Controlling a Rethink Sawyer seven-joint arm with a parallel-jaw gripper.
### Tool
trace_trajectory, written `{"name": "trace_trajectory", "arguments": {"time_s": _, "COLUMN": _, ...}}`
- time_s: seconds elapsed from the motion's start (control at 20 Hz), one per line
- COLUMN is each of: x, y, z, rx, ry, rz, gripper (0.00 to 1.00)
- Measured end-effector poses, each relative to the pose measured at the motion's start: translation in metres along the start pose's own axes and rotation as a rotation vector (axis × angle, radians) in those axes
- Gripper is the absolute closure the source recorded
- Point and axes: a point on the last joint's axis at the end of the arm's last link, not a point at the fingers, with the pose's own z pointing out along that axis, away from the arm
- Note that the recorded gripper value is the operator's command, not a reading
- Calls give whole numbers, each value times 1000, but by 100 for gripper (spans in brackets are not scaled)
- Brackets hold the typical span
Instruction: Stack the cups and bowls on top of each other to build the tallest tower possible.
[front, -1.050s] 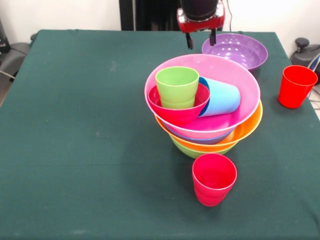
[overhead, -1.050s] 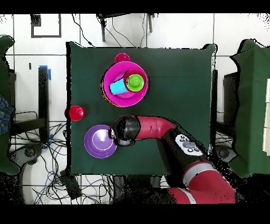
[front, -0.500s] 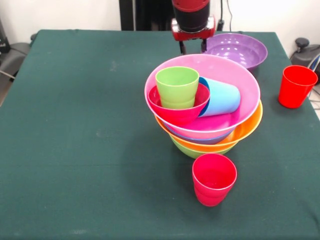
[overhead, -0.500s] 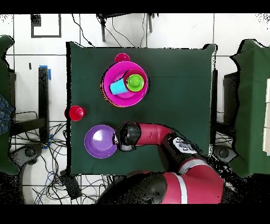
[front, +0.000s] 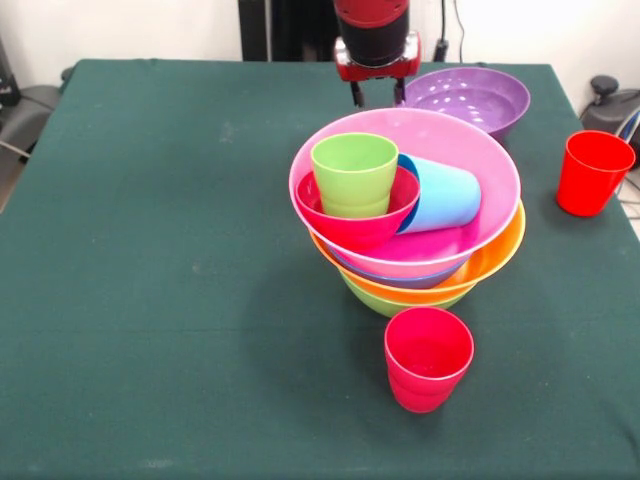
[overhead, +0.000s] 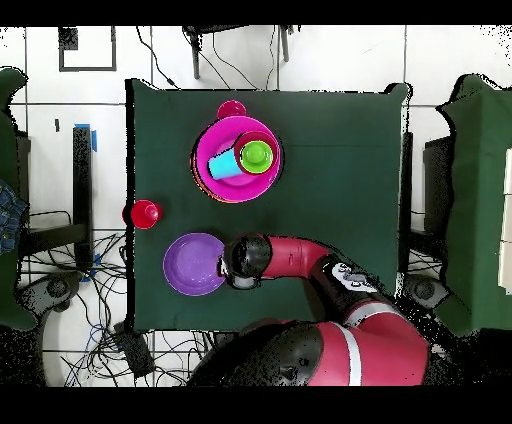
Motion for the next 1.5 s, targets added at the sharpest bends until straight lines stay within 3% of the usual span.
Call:
{"name": "trace_trajectory", "arguments": {"time_s": 0.85, "x": -14, "y": 6, "z": -7, "rx": -58, "ry": -40, "rz": -3, "gripper": 0}}
{"name": "trace_trajectory", "arguments": {"time_s": 1.5, "x": -38, "y": 29, "z": -14, "rx": -108, "ry": -197, "rz": -33, "gripper": 0}}
